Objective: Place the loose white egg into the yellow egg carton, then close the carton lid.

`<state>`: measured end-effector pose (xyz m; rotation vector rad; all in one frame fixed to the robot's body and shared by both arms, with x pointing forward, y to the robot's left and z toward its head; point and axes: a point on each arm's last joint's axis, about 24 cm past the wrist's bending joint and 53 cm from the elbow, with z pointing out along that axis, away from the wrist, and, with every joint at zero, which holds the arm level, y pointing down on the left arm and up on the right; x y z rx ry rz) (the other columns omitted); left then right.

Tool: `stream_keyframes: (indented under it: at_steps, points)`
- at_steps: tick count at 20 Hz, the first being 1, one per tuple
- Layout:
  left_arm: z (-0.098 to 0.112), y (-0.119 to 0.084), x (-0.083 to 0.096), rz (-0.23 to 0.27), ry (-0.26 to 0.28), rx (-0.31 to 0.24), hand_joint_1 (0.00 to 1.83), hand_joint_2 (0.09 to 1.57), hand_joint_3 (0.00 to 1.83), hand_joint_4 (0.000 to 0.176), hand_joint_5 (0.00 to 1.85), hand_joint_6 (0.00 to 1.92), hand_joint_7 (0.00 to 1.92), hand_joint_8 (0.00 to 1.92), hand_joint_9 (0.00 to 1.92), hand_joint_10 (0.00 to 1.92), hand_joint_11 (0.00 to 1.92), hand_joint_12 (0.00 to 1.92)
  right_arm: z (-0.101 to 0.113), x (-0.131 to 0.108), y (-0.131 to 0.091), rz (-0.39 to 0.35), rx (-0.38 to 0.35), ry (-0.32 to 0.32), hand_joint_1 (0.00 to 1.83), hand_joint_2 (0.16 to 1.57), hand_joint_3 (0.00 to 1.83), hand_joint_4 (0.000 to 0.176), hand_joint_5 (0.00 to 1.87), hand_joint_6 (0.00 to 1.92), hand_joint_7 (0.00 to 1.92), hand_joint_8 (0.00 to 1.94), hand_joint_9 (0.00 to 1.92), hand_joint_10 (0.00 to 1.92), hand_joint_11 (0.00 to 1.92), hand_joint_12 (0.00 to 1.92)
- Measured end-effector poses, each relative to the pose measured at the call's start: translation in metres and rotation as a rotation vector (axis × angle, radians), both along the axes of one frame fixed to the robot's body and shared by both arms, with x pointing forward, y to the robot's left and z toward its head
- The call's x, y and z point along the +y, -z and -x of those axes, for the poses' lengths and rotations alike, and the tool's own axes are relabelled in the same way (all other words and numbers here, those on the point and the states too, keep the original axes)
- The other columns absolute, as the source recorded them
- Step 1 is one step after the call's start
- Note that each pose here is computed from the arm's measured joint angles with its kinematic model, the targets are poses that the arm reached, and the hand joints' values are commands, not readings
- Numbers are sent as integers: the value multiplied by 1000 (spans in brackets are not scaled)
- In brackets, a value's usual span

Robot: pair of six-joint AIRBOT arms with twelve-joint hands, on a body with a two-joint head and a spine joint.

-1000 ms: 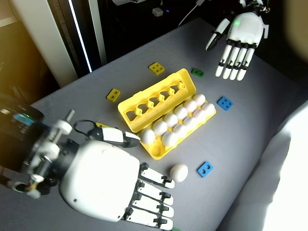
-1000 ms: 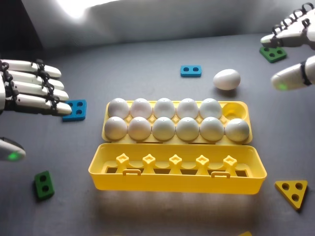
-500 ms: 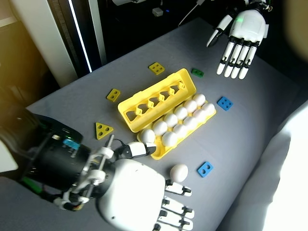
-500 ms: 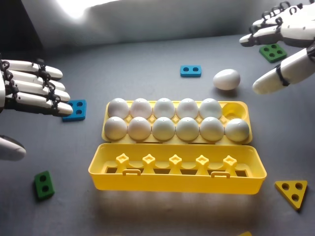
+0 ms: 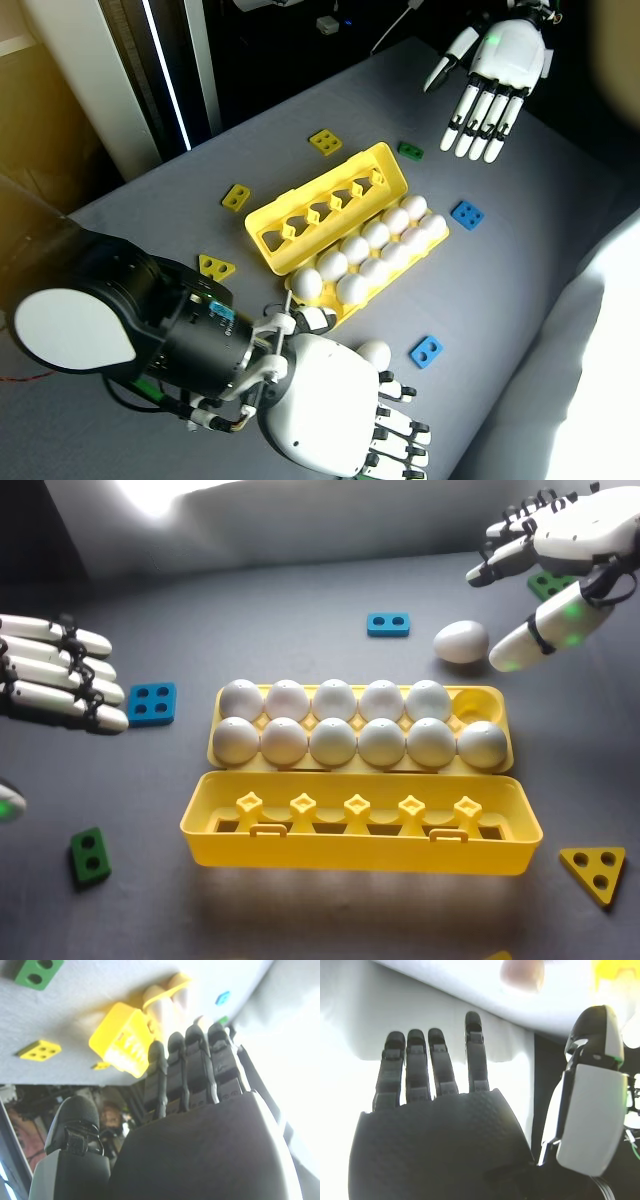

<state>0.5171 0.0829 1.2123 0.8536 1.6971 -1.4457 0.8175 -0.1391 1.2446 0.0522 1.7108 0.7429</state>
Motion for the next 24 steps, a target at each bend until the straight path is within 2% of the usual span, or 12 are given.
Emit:
stream_keyframes:
  at_steps: [1, 4, 6, 7, 8, 9, 10, 13, 15, 18, 21, 24]
  points:
    - [4, 4, 0, -17, 22, -5, 0, 1291, 3, 0, 242, 7, 220, 7, 164, 7, 22, 85, -3, 1, 0, -4, 1, 3, 522, 789, 3, 143, 501, 17, 0, 0, 16, 0, 0, 0]
    - [6, 8, -4, -8, 32, 22, 0, 1290, 1, 0, 241, 7, 213, 8, 156, 8, 15, 72, -7, 9, 2, -2, 1, -1, 475, 813, 11, 160, 466, 3, 0, 0, 0, 0, 0, 0]
    - [7, 10, -3, 4, 26, 54, 0, 1290, 1, 0, 239, 6, 214, 7, 157, 7, 8, 71, -8, 13, 1, -4, -2, -6, 504, 817, 10, 160, 533, 27, 0, 0, 0, 0, 0, 0]
    - [10, 18, -2, -11, 30, 73, 0, 1290, 1, 0, 240, 6, 216, 7, 157, 7, 9, 72, -9, 17, 1, -5, -4, -10, 560, 815, 3, 149, 584, 16, 0, 0, 0, 0, 0, 0]
    - [15, 26, -2, -29, 47, 80, 0, 1289, 0, 0, 235, 3, 213, 5, 152, 4, 5, 71, -10, 18, 1, -6, -5, -10, 614, 840, 3, 148, 660, 14, 11, 0, 0, 0, 0, 0]
    - [21, 34, -3, -52, 72, 83, 0, 1286, 0, 0, 238, 4, 216, 6, 157, 6, 6, 72, -10, 19, 1, -5, -6, -12, 628, 855, 7, 165, 657, 5, 12, 0, 0, 0, 0, 0]
    - [27, 39, -5, -62, 94, 97, 0, 1291, 1, 0, 235, 3, 212, 4, 154, 4, 5, 73, -10, 24, 1, -3, -10, -18, 688, 852, 4, 174, 661, 5, 10, 0, 0, 0, 0, 0]
    - [25, 36, -6, -30, 97, 126, 0, 1292, 1, 0, 243, 4, 221, 6, 166, 7, 23, 83, -11, 35, 1, -8, -17, -35, 657, 859, 6, 176, 683, 12, 14, 5, 0, 0, 0, 0]
    - [24, 41, -4, -40, 97, 133, 0, 1286, 0, 0, 243, 4, 222, 5, 173, 9, 19, 84, -11, 37, 1, -7, -17, -37, 722, 856, 0, 176, 749, 17, 82, 8, 0, 0, 0, 0]
    - [28, 54, -4, -77, 125, 128, 0, 1288, 0, 0, 229, 1, 205, 1, 155, 1, 9, 79, -12, 44, 2, 0, -21, -44, 696, 862, 2, 176, 736, 6, 114, 14, 24, 8, 0, 0]
    - [26, 52, -5, -67, 121, 126, 0, 1292, 1, 0, 227, 0, 203, 1, 155, 3, 8, 81, -12, 53, 5, -1, -24, -58, 746, 839, 0, 176, 770, 15, 113, 8, 0, 0, 0, 0]
    - [26, 56, -4, -84, 129, 109, 0, 1291, 1, 0, 231, 2, 206, 2, 156, 3, 12, 85, -12, 55, 15, 14, -13, -60, 716, 854, 1, 176, 780, 13, 146, 13, 28, 9, 0, 0]
